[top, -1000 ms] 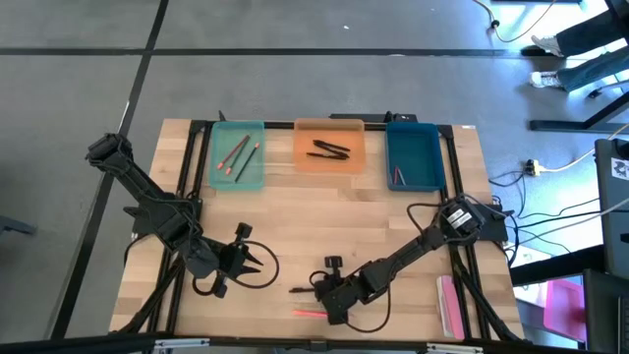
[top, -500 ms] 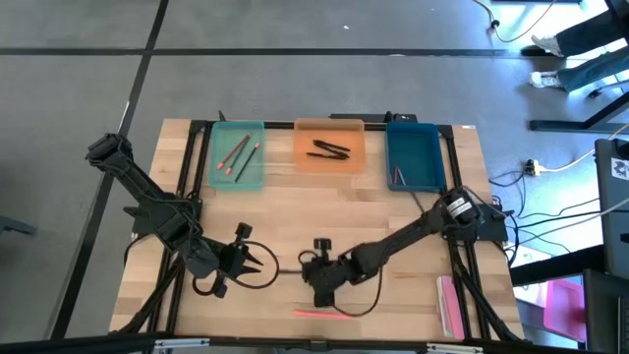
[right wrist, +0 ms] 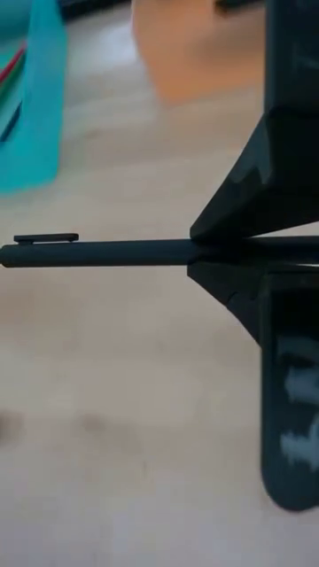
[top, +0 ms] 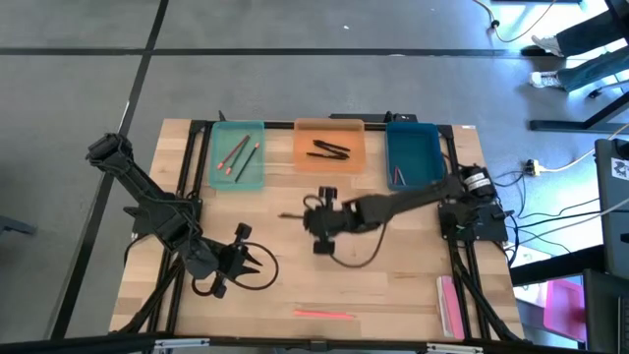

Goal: Sort crayons/erasers/pens/pencils in bins
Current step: Put the black pen into the orange bin

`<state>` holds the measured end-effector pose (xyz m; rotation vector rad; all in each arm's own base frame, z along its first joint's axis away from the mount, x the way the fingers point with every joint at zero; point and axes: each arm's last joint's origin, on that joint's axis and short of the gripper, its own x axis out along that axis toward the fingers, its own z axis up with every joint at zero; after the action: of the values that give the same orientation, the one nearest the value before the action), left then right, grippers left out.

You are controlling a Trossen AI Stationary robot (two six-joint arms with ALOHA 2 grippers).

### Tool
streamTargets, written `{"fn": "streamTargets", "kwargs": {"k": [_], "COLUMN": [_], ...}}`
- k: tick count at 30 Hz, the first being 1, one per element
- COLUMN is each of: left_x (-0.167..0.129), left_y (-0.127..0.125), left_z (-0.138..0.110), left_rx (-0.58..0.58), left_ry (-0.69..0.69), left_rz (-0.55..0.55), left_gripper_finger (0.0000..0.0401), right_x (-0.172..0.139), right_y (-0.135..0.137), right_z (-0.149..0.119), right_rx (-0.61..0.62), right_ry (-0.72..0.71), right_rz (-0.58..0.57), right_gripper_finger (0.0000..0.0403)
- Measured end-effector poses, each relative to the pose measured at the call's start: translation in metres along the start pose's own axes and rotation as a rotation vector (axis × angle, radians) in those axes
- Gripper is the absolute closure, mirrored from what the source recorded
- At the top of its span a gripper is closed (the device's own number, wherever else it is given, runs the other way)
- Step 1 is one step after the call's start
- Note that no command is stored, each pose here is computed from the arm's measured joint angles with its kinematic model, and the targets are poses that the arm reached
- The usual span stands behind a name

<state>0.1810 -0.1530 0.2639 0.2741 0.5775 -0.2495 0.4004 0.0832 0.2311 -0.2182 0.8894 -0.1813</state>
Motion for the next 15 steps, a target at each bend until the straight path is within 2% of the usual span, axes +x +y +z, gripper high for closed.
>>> {"fn": "streamTargets", "kwargs": {"k": [3, 11, 15], "left_x": [0.0, 0.0, 0.002], "left_y": [0.001, 0.012, 0.021], "left_z": [0.0, 0.001, 0.0], "left_rx": [0.0, -0.013, -0.018], "left_ry": [-0.003, -0.028, -0.009], "left_rz": [0.027, 0.288, 0.386], "left_gripper_finger": [0.0336, 0.0336, 0.0336], "right_x": [0.007, 0.027, 0.034], "right_y": [-0.029, -0.108, -0.142], "right_z": [0.0, -0.007, -0.014], "right_rx": [-0.028, -0.046, -0.048], "right_ry": [0.034, 0.087, 0.109], "right_rz": [-0.042, -0.081, -0.086], "right_gripper_finger": [0.0357, 0.0357, 0.0357]}}
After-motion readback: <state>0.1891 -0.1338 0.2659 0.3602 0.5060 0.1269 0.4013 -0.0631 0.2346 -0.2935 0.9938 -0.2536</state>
